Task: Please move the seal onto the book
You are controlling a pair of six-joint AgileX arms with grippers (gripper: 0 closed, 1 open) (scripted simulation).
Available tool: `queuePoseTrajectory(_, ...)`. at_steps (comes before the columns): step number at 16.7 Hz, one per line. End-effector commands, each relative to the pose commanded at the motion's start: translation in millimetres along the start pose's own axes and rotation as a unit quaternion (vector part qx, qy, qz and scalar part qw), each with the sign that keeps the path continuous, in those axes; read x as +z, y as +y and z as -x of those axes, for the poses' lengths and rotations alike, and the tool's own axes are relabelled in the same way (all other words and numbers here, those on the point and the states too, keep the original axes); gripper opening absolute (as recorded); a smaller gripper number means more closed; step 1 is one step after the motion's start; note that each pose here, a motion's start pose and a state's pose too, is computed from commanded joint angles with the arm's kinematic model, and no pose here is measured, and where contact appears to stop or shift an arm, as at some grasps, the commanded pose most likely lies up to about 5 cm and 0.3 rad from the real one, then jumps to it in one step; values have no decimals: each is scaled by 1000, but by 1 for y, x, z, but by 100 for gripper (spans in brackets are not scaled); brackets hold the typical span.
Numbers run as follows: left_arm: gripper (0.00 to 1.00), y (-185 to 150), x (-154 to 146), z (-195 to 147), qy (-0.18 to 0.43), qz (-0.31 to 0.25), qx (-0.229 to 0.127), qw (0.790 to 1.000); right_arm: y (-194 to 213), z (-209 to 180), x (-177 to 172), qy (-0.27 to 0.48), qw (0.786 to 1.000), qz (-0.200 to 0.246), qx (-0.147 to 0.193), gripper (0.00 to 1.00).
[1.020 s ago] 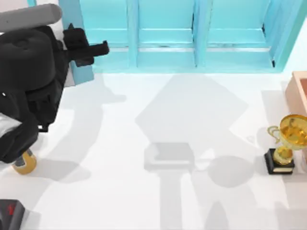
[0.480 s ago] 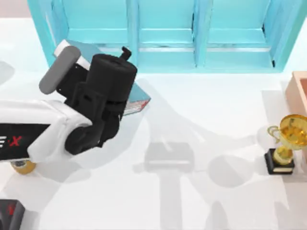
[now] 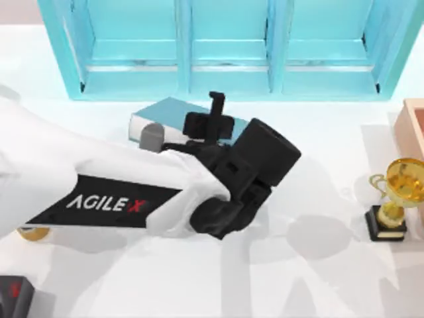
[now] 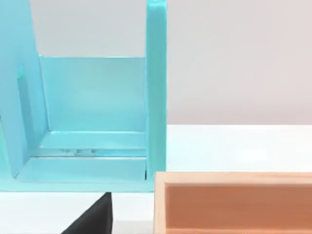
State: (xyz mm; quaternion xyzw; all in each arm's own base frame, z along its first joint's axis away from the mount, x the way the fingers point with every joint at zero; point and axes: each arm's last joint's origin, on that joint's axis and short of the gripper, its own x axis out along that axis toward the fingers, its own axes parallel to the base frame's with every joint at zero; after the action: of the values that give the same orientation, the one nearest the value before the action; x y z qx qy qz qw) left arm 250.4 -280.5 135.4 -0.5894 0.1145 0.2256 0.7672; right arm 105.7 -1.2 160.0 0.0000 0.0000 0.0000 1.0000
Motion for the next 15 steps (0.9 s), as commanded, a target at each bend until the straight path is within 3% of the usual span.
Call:
queuePoseTrajectory(8, 0, 14, -66, 63, -12, 109, -64, 992, 0, 0, 0, 0, 1000, 0, 0, 100)
queuePoseTrajectory(15, 0, 21, -84, 90, -11, 126, -99, 987, 0, 0, 0, 0, 1000, 0, 0, 100)
